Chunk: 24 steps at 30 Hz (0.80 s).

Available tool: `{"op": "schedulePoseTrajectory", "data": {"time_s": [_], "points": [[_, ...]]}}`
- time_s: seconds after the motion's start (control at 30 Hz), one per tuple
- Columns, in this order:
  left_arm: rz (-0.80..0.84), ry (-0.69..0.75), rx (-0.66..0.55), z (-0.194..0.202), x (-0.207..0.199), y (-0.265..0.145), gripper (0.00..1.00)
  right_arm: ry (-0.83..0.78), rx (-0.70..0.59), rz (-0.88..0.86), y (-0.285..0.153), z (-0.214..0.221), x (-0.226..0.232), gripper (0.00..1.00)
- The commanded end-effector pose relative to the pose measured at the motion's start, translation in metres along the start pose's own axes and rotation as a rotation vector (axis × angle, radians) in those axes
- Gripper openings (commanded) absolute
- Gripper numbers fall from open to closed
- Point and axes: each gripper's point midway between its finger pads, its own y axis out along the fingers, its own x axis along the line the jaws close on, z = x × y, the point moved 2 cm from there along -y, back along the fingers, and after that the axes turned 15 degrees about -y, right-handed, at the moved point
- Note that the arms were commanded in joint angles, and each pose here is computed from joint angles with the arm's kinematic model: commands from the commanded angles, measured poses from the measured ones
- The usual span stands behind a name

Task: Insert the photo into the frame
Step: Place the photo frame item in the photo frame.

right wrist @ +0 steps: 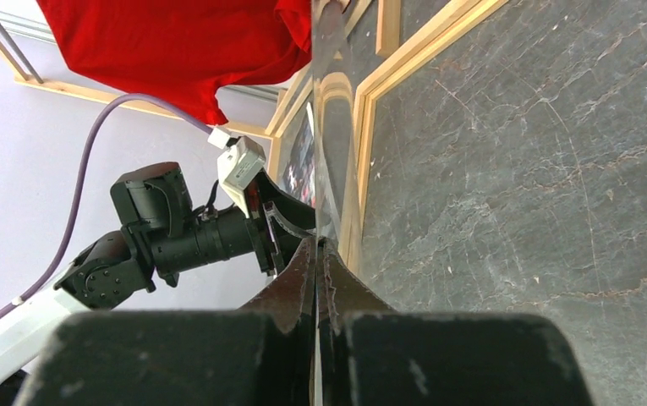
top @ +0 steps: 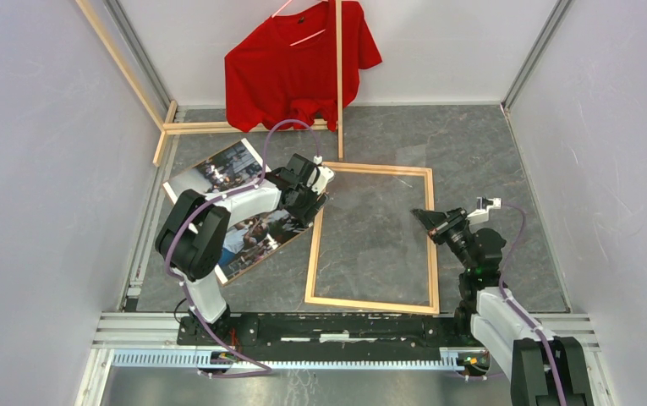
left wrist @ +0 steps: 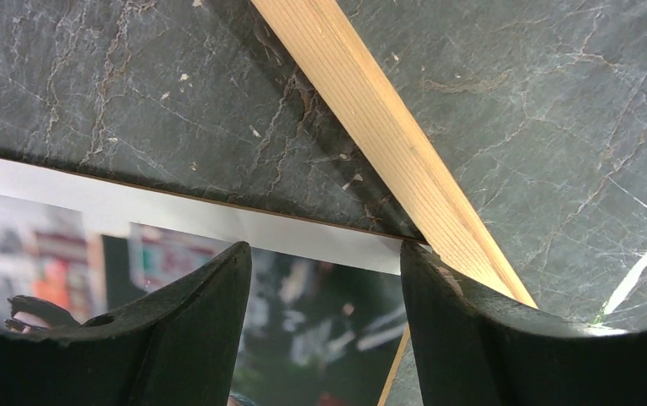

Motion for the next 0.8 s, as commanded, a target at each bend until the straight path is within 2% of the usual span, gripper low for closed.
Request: {"op": "schedulePoseTrajectory", "data": {"time_s": [0.0,0.4,0.77], "points": [[0.007,0.055,0.004,0.004,-0.002,-0.001,0.72,-0.046,-0.034,0.039,-0.001,-0.004,-0.009,0.0],[-0.002,0.058,-0.008,-0.001,-0.001,-0.004,0.72,-0.069,0.006,0.135,0.0,0.003,-0.028,0.0],[-0.002,0.058,-0.009,-0.001,-0.001,-0.002,0.72,-0.045,0.047,0.119,0.005,0.008,-0.027,0.0]]}}
